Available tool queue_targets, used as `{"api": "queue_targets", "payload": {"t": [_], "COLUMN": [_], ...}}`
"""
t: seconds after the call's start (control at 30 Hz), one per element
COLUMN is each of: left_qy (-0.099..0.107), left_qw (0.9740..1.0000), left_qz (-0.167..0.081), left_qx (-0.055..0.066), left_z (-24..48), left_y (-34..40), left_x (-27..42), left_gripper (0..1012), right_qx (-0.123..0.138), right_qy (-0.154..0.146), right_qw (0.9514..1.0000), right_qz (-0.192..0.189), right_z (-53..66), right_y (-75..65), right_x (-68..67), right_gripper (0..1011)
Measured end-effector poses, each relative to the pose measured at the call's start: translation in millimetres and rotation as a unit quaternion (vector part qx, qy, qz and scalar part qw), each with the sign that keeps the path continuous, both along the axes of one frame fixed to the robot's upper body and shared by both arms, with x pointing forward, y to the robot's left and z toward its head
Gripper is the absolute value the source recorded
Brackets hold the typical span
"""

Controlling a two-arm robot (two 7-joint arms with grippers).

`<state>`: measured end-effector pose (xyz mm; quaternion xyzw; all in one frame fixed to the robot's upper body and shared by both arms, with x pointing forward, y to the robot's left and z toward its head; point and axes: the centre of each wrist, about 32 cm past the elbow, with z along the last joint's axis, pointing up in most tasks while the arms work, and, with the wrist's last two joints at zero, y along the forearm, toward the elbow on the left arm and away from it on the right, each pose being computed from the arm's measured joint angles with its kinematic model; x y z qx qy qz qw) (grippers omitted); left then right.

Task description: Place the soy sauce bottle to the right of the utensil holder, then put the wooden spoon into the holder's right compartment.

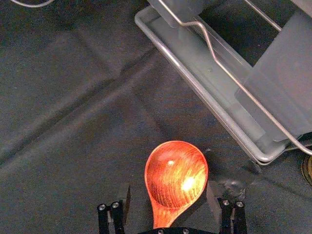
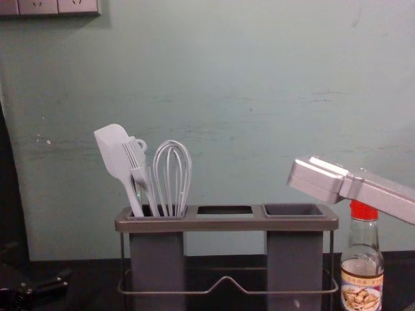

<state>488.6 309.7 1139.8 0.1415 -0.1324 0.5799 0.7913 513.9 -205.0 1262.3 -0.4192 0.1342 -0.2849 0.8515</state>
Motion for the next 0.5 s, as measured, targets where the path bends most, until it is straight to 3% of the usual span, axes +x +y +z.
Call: {"api": "queue_targets", "payload": {"t": [0.5], "left_qy": [0.0], "left_qw": [1.0], "left_qz": [0.0], "left_qx": [0.0], "left_z": [0.0], "left_y": [0.0], "left_x": [0.0], "left_gripper": [1012], "right_qx": [-0.008], "right_qy": [-0.003], "right_qw": [0.9999], "right_qz": [-0.008], "right_z": [-3.9], "right_y": [2.9], "right_x": [8.9], "right_gripper": [1004]}}
